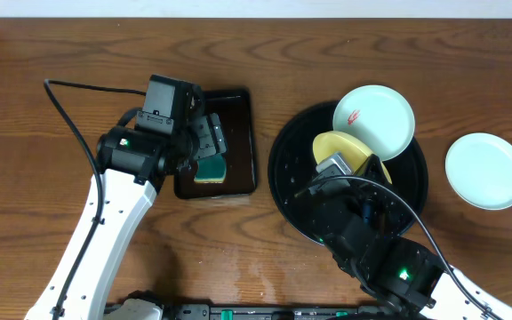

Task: Clean dirty plates on tray and stack at the side
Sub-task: 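Lift the yellow plate off the round tray with the right gripper, then set the yellow plate onto the green plate right of the tray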

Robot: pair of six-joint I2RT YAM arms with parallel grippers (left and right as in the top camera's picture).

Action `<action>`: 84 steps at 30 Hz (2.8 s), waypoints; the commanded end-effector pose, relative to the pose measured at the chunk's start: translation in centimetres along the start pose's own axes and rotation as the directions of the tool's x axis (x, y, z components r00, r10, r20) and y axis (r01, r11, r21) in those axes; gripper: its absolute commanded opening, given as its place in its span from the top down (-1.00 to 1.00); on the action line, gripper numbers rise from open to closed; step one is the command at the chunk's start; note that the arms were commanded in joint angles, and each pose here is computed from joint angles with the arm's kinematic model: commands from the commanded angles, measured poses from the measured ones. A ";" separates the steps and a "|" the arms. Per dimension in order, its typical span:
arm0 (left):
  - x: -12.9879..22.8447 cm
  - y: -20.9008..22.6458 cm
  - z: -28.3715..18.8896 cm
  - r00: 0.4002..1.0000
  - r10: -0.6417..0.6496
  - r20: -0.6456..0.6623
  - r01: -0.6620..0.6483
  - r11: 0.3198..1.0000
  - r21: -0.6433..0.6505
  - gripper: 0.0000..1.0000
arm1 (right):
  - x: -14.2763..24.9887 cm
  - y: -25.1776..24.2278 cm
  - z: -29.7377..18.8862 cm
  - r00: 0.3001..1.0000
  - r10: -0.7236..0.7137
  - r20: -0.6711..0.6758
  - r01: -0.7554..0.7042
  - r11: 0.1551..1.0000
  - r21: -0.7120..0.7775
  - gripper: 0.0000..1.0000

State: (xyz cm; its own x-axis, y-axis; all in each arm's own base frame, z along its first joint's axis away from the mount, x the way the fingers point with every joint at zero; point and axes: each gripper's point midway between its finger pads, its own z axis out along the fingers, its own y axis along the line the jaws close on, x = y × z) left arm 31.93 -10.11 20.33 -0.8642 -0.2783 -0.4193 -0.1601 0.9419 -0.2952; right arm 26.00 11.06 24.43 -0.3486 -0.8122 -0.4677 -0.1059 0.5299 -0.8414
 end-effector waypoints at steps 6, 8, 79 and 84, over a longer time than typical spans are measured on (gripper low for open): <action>-0.7 -0.3 -0.7 1.000 0.006 0.021 -0.006 1.000 0.011 -0.66 | -0.7 -1.1 -0.6 1.000 0.024 0.016 -0.024 0.999 0.027 0.98; -0.7 -0.3 -0.7 1.000 0.006 0.021 -0.006 1.000 0.011 -0.66 | -0.7 -1.2 -0.6 1.000 0.026 0.017 -0.026 0.999 0.027 0.98; -0.7 -0.3 -0.7 1.000 0.006 0.021 -0.006 1.000 0.011 -0.67 | 33.5 -6.2 11.5 -0.417 0.885 -0.207 -0.750 -0.207 0.628 0.98; -0.7 -0.3 -0.7 1.000 0.006 0.021 -0.006 1.000 0.011 -0.67 | 37.3 -3.4 12.5 -0.478 0.850 -0.220 -0.679 -0.199 0.706 0.97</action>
State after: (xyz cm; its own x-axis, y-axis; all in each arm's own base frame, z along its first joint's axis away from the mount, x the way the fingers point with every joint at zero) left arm 31.93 -10.12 20.33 -0.8643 -0.2782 -0.4191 -0.1599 0.9419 -0.2955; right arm 24.81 -23.37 7.83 -0.1510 0.8743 -0.4614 0.9049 0.3101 0.2914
